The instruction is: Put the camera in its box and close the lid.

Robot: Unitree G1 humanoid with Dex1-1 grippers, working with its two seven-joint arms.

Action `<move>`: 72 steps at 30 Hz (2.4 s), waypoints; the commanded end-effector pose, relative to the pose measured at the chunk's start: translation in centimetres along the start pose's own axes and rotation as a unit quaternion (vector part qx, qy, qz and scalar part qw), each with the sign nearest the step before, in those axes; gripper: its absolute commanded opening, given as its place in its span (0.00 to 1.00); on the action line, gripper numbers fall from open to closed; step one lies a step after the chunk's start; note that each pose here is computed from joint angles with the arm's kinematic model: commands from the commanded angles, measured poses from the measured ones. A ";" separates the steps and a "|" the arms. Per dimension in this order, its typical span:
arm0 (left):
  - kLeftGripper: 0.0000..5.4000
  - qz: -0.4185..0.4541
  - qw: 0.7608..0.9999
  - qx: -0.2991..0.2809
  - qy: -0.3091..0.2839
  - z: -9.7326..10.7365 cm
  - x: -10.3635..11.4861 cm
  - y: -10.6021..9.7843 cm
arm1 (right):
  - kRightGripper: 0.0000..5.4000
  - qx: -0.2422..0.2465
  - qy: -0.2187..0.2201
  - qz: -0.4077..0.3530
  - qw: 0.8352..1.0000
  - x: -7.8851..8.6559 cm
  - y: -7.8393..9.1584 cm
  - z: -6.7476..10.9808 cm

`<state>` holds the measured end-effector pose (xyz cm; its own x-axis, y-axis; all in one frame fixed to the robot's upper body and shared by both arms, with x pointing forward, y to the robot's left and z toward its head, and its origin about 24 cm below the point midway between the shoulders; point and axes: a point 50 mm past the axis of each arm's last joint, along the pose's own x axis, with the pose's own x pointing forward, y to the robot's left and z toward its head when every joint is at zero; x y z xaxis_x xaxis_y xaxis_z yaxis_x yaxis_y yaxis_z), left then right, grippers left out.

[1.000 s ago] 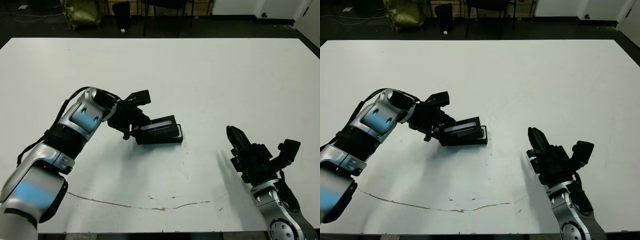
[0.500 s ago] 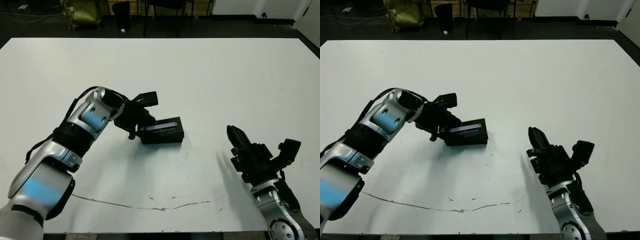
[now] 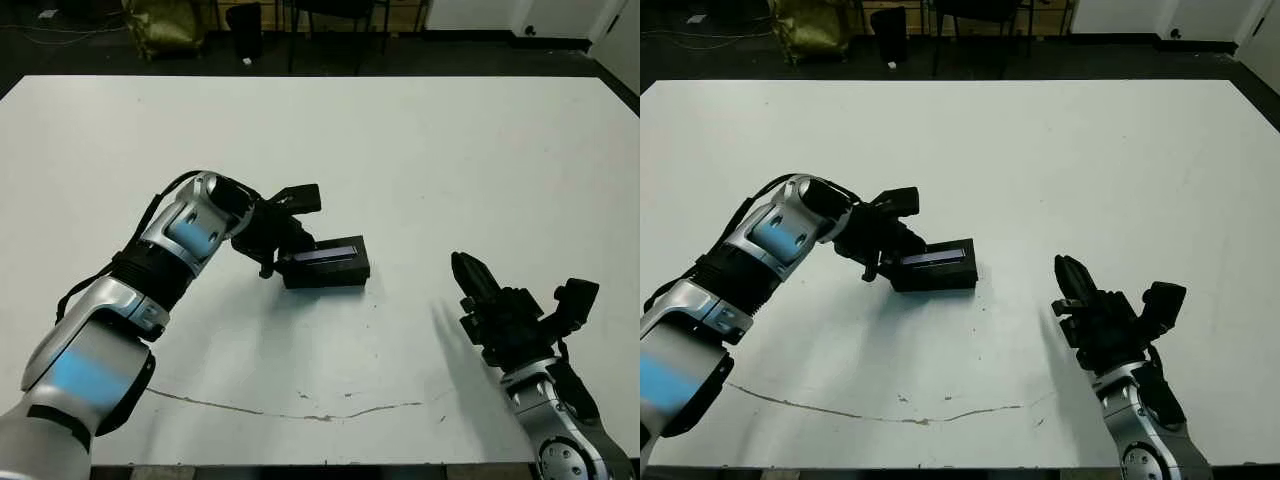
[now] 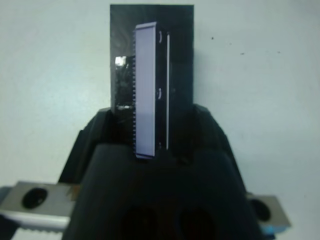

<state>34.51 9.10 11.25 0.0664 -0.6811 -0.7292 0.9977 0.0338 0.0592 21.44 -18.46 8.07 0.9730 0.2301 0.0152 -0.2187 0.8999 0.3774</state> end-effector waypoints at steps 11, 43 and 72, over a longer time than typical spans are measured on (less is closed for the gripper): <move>0.41 -0.036 0.998 -0.018 0.045 -0.8 2.7 -0.6 | 0.00 0.007 0.007 -0.001 1.000 -0.4 -0.2 -0.7; 1.00 -0.070 0.993 0.060 0.074 -3.2 4.0 -1.1 | 0.00 0.024 0.013 0.002 1.000 -0.6 -0.3 -1.0; 1.00 0.014 0.995 0.004 -0.096 -2.9 3.2 -0.9 | 0.00 0.042 0.018 0.018 0.999 -0.5 -0.5 -1.8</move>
<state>34.52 8.83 8.16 0.1191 -0.8154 -0.5664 0.9895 0.0506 0.1353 21.10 -18.34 6.51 0.9590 0.2820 0.0287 -0.2646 0.8546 0.4468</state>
